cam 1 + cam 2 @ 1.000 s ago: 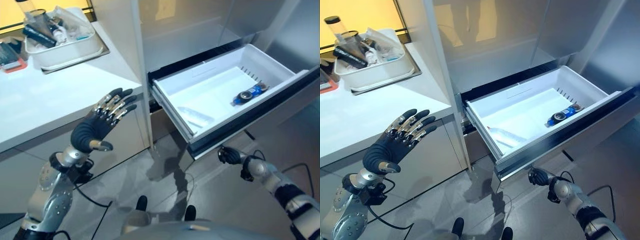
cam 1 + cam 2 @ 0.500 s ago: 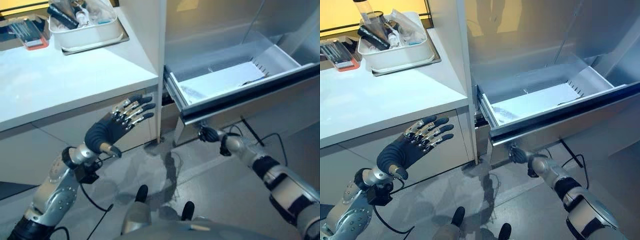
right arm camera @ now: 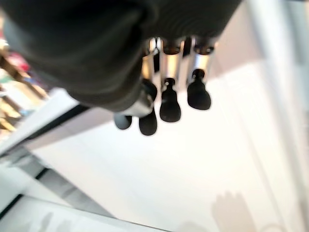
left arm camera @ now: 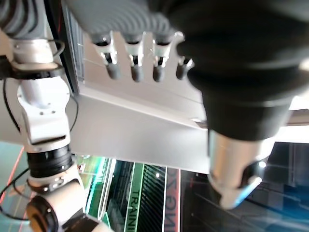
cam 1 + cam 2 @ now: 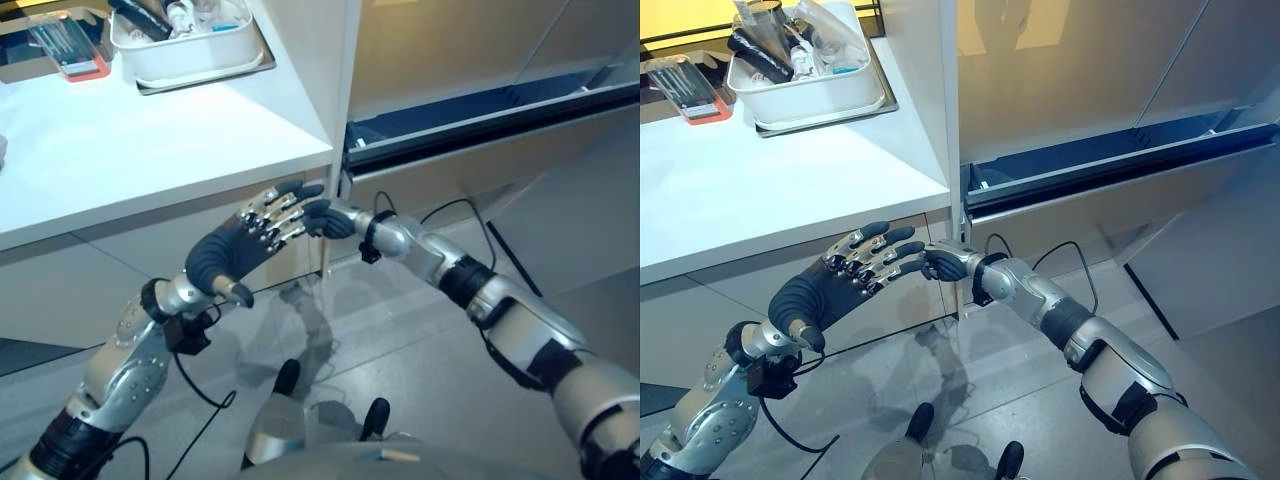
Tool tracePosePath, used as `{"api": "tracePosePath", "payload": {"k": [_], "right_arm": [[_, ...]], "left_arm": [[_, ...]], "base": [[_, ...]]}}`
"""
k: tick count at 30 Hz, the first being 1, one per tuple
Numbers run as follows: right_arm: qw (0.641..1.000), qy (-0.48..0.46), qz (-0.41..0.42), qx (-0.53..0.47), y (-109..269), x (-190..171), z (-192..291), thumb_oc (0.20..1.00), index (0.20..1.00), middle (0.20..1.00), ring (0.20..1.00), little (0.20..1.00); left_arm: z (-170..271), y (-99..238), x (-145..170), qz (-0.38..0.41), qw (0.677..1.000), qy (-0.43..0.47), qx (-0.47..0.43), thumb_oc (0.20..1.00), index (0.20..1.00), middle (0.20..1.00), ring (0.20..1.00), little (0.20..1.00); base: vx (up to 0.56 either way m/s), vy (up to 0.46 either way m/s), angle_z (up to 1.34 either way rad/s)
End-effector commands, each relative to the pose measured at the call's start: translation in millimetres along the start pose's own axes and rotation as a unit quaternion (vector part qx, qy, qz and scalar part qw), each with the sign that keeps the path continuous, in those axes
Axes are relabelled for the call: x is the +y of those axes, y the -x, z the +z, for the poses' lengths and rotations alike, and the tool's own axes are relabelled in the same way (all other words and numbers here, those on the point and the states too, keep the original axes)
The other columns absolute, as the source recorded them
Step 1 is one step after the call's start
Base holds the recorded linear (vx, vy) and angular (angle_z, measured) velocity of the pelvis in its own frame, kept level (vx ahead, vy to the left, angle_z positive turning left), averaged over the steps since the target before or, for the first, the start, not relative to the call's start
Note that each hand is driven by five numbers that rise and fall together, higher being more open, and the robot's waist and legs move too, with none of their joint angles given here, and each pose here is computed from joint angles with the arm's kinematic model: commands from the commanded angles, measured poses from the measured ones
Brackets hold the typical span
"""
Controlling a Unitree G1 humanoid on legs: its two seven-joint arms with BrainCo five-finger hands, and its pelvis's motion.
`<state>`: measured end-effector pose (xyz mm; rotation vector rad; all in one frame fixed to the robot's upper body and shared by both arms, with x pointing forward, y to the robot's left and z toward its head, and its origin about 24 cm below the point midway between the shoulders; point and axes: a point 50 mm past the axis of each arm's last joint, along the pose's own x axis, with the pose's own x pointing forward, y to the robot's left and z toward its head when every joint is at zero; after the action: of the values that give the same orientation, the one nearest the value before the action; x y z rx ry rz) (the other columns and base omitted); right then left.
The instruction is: Take the drinks into the refrigerator
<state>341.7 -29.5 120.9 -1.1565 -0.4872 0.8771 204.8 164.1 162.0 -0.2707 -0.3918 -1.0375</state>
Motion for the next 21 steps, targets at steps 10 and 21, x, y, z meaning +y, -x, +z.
{"api": "tracePosePath", "payload": {"k": [10,21], "right_arm": [[0.994,-0.106,0.019,0.035,44.5,47.6,-27.0,0.2,0.2,0.2,0.2,0.2],[0.884,-0.402,-0.134,0.198,163.5,131.8,-60.6,1.0,1.0,1.0,1.0,1.0]], "left_arm": [[15.2,5.0,-5.9,-0.017,0.999,-0.044,-0.011,1.0,1.0,1.0,1.0,1.0],[-4.1,50.4,13.2,0.133,0.984,-0.107,0.043,1.0,1.0,1.0,1.0,1.0]], "base": [[-0.01,0.015,-0.02],[-0.01,0.033,-0.08]]}}
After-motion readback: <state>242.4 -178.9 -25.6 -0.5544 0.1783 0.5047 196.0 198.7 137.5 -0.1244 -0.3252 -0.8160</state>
